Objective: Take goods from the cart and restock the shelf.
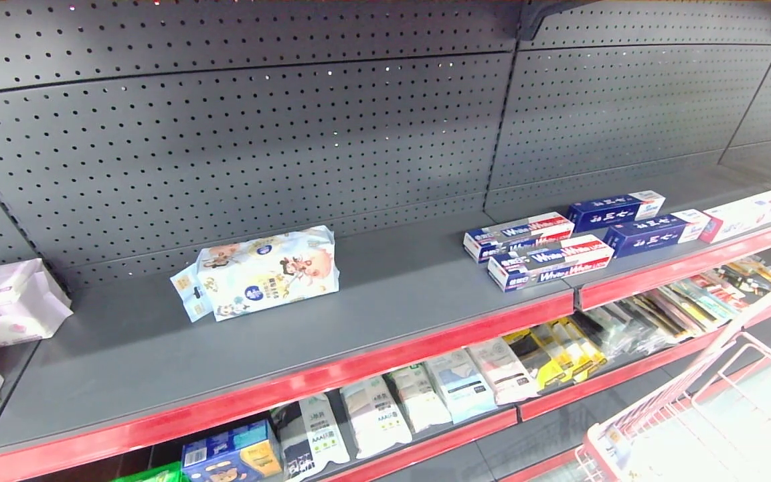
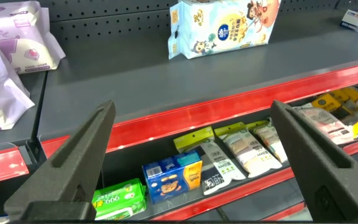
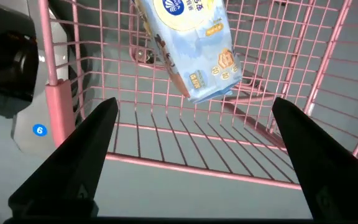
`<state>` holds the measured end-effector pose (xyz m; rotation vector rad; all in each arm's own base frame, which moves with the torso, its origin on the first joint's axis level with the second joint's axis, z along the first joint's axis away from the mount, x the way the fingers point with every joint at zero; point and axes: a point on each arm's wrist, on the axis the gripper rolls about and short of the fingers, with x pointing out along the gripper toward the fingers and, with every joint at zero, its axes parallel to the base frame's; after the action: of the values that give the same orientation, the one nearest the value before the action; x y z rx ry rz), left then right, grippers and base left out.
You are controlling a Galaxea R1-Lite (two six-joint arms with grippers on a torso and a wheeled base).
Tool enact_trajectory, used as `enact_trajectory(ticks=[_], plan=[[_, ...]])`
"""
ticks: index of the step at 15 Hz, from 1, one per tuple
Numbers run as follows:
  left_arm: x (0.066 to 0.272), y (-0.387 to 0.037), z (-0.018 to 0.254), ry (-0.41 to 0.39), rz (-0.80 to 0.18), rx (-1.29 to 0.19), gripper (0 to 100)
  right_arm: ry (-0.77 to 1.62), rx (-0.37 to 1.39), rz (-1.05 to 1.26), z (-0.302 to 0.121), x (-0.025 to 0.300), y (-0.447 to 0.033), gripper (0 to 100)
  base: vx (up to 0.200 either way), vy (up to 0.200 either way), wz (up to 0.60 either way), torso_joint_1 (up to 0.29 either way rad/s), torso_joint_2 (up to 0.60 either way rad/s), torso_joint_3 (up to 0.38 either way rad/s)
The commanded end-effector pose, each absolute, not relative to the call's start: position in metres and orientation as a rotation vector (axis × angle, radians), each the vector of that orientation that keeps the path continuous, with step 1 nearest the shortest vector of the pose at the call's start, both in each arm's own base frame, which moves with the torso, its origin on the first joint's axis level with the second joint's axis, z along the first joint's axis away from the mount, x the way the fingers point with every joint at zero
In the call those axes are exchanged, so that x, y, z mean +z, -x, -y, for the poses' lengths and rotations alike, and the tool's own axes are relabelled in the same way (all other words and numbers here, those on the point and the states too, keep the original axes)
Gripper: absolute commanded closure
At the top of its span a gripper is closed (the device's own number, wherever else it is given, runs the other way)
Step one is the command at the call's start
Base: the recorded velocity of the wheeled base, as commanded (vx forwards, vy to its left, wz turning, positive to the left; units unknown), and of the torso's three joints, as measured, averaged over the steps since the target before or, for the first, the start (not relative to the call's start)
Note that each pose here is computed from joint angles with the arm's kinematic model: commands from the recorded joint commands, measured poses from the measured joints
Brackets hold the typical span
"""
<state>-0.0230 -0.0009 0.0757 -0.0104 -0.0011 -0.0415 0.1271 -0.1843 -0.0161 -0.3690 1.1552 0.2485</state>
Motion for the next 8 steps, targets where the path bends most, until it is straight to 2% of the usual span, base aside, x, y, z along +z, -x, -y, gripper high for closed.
enact_trajectory(ticks=[1, 8], plan=[[0.0757, 0.0229, 0.0009, 0.011, 0.000, -0.041, 0, 0.371, 0.257, -1.157, 0.1871, -0.0207, -0.1289, 0, 0.000, 0.000, 0.00, 0.000, 0.00, 0.000], [0.0757, 0.0229, 0.0009, 0.011, 0.000, -0.041, 0, 0.392, 0.260, -1.152, 0.1899, -0.0261, -0.1307, 0, 0.000, 0.000, 0.00, 0.000, 0.00, 0.000]])
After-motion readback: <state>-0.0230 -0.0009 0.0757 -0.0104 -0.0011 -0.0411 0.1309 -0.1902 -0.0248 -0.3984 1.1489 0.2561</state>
